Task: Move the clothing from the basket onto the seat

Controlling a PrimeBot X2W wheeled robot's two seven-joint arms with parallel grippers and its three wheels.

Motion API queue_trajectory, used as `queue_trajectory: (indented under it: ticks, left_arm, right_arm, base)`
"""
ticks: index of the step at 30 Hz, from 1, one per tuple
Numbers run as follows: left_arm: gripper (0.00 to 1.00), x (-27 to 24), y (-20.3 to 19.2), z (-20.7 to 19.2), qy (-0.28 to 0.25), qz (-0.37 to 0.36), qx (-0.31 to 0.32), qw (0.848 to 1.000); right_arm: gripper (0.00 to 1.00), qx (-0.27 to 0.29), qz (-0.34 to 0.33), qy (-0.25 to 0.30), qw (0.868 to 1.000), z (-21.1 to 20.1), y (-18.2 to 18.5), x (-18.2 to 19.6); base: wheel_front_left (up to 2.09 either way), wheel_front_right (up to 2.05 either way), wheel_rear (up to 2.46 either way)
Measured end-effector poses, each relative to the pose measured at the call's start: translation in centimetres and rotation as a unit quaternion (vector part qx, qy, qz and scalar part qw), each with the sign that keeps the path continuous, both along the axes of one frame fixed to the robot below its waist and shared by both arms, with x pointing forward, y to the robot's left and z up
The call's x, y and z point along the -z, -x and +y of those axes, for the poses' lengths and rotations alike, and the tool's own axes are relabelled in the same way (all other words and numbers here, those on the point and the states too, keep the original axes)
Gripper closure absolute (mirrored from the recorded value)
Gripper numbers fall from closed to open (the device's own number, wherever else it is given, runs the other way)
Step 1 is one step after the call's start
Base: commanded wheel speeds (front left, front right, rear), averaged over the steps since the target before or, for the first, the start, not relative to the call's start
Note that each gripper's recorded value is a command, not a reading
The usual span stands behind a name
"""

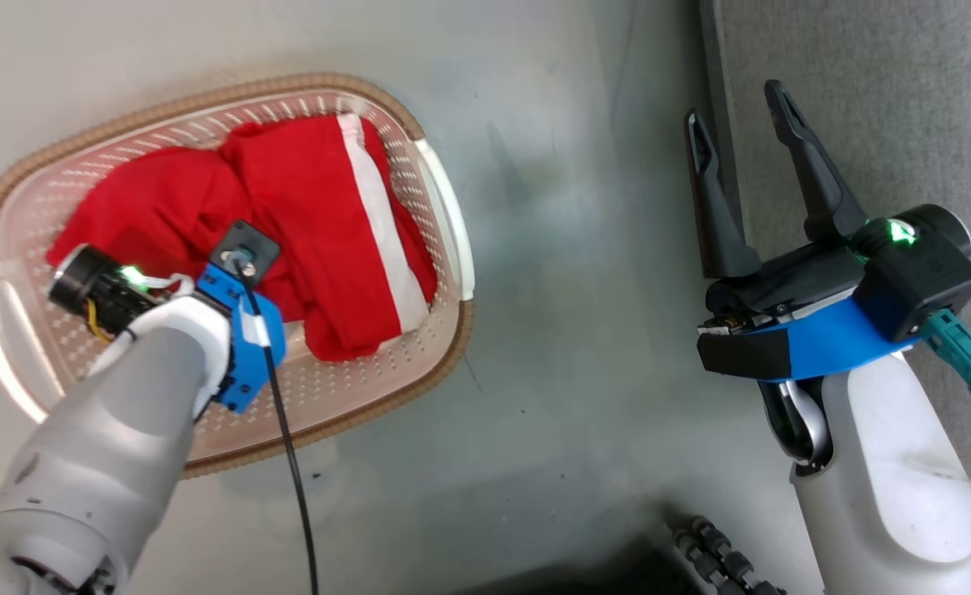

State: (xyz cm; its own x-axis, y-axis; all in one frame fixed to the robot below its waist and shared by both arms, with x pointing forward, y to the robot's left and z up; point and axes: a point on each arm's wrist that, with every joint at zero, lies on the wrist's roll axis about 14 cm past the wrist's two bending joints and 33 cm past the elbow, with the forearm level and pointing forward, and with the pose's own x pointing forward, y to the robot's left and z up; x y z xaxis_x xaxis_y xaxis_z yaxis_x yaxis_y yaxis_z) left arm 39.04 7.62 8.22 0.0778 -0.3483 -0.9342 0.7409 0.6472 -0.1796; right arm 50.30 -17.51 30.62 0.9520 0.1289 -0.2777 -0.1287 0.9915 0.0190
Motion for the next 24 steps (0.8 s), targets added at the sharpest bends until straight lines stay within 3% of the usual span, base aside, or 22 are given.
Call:
queue_trajectory:
  ticks: [11, 24]
  left_arm:
    - [1.0, -6.8, -1.9, -2.9, 0.079, -0.078, -0.042, 0.993]
    - [1.0, -16.2, -4.8, -3.3, 0.15, -0.19, -0.12, 0.963]
  right_arm:
    - [0.0, -0.013, -0.038, -0.005, 0.999, 1.2, 0.0, -4.3]
    - [0.0, -0.027, -0.078, -0.013, 0.996, 2.3, 1.9, -9.6]
  base:
    - [0.0, 0.0, 0.0]
    - [0.0, 0.0, 0.0]
